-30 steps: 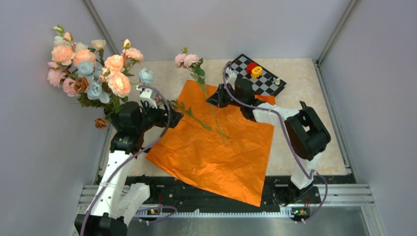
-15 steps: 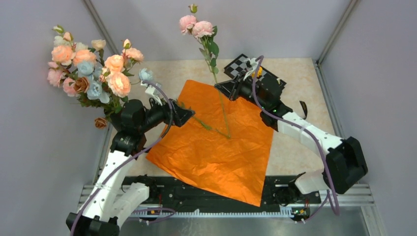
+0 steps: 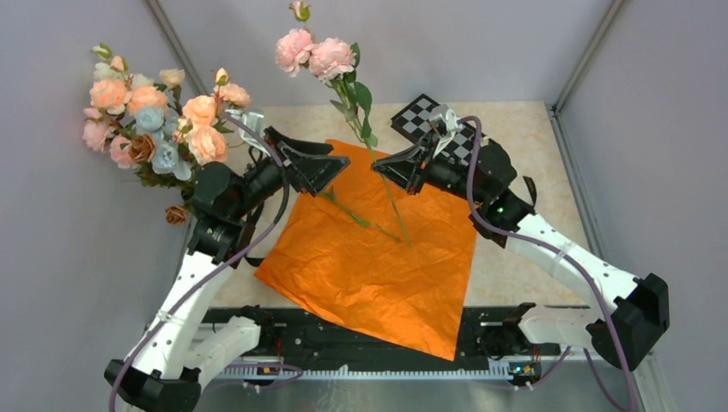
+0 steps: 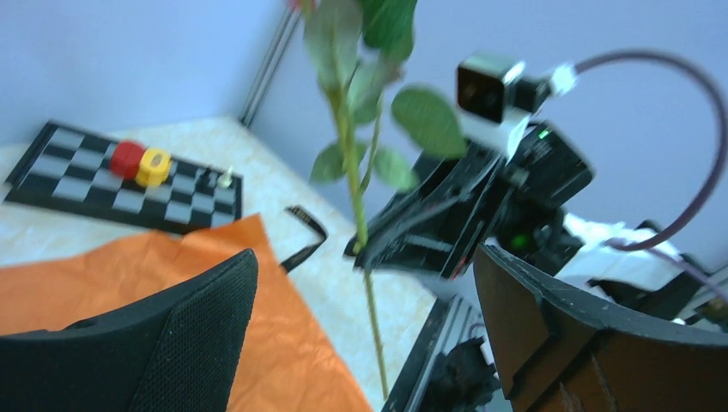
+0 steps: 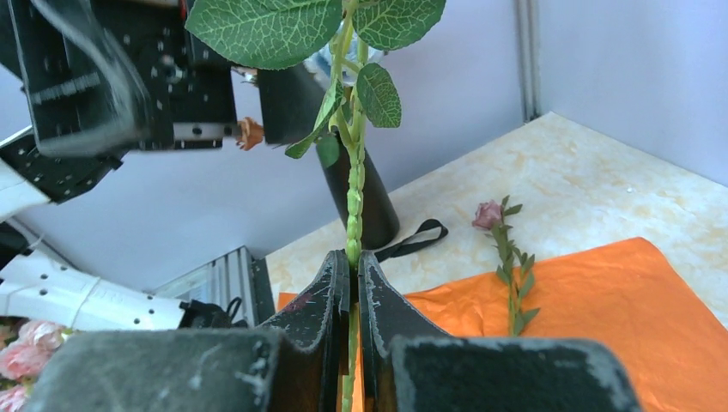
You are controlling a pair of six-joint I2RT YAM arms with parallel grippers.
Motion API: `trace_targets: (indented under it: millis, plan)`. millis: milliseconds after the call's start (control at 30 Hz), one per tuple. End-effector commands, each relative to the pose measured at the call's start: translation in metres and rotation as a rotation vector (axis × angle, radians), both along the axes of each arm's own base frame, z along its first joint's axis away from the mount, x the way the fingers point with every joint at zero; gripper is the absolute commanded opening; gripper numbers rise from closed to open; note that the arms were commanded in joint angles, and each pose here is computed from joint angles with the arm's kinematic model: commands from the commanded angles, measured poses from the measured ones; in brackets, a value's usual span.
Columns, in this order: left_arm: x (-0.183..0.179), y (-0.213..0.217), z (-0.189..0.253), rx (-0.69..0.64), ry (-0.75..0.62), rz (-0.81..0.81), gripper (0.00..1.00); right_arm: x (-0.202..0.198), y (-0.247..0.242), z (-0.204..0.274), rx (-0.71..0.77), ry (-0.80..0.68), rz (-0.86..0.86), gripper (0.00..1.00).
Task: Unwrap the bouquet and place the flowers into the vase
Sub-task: Pick up the fake flower from the wrapping paper.
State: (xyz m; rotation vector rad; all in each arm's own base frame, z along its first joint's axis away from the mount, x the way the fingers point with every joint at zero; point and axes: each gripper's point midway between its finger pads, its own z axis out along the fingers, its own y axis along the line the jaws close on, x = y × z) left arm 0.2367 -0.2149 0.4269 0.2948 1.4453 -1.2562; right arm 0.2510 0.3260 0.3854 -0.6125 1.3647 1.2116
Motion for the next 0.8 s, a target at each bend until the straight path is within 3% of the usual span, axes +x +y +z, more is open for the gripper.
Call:
trace_targets:
  millis: [0, 200, 367, 500, 767]
  plan:
    - [-0.012, -0.004, 0.059, -0.148, -0.101, -0.070, 0.99, -0.029, 0.005, 0.018, -0.001, -0.097, 0.086, 0.00]
    - [0.000, -0.008, 0.070, -0.201, -0.089, -0.081, 0.98, -0.043, 0.016, 0.017, -0.011, -0.104, 0.140, 0.00]
    - [0.003, -0.010, 0.069, -0.209, -0.071, -0.091, 0.72, -0.045, 0.020, 0.015, -0.012, -0.101, 0.144, 0.00]
    - [0.006, -0.009, 0.064, -0.211, -0.047, -0.075, 0.41, -0.042, 0.019, 0.014, -0.009, -0.095, 0.125, 0.00]
    - [0.007, -0.007, 0.062, -0.207, -0.040, -0.056, 0.13, -0.039, 0.020, 0.009, -0.018, -0.084, 0.116, 0.00]
